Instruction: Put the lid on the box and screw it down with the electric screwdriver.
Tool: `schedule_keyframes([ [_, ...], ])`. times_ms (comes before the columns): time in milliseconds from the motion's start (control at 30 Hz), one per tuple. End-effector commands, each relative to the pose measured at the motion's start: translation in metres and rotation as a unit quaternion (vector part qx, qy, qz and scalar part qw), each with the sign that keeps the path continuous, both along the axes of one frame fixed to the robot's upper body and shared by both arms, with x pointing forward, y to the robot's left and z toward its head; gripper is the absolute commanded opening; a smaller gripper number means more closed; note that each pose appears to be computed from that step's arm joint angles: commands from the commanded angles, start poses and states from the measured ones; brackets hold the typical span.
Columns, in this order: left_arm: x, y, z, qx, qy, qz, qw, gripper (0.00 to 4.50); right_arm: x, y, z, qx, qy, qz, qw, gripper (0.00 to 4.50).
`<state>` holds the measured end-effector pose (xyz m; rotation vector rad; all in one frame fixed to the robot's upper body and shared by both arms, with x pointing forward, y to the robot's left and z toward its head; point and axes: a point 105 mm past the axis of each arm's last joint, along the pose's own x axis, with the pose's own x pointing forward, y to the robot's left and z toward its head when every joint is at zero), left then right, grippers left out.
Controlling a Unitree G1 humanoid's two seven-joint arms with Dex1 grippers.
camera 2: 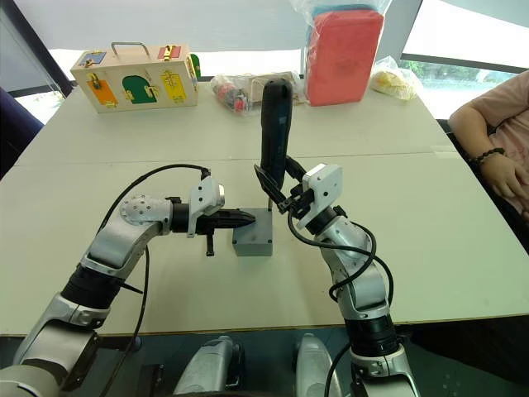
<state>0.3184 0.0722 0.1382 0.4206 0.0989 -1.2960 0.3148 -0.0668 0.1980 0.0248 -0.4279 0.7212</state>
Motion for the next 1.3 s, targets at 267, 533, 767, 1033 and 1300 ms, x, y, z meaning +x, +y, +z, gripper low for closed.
schedule_keyframes([
  [267,-0.003,0.003,-0.005,0.013,0.002,0.004,1.000,0.00,-0.007,0.015,-0.036,-0.062,0.067,0.029,0.995,1.87],
  [533,-0.004,0.005,-0.011,0.026,0.000,0.005,1.000,0.00,-0.003,0.016,-0.058,-0.087,0.134,0.017,0.987,1.87],
  [767,-0.005,0.005,-0.014,0.030,0.001,0.006,1.000,0.00,-0.005,0.014,-0.073,-0.104,0.171,0.016,0.980,1.87],
  [1033,-0.005,0.006,-0.017,0.035,0.001,0.006,0.999,0.00,-0.006,0.011,-0.088,-0.122,0.215,0.016,0.969,1.87],
  [1300,-0.005,0.007,-0.018,0.039,0.002,0.005,0.999,0.00,-0.006,0.008,-0.101,-0.131,0.258,0.013,0.957,1.87],
])
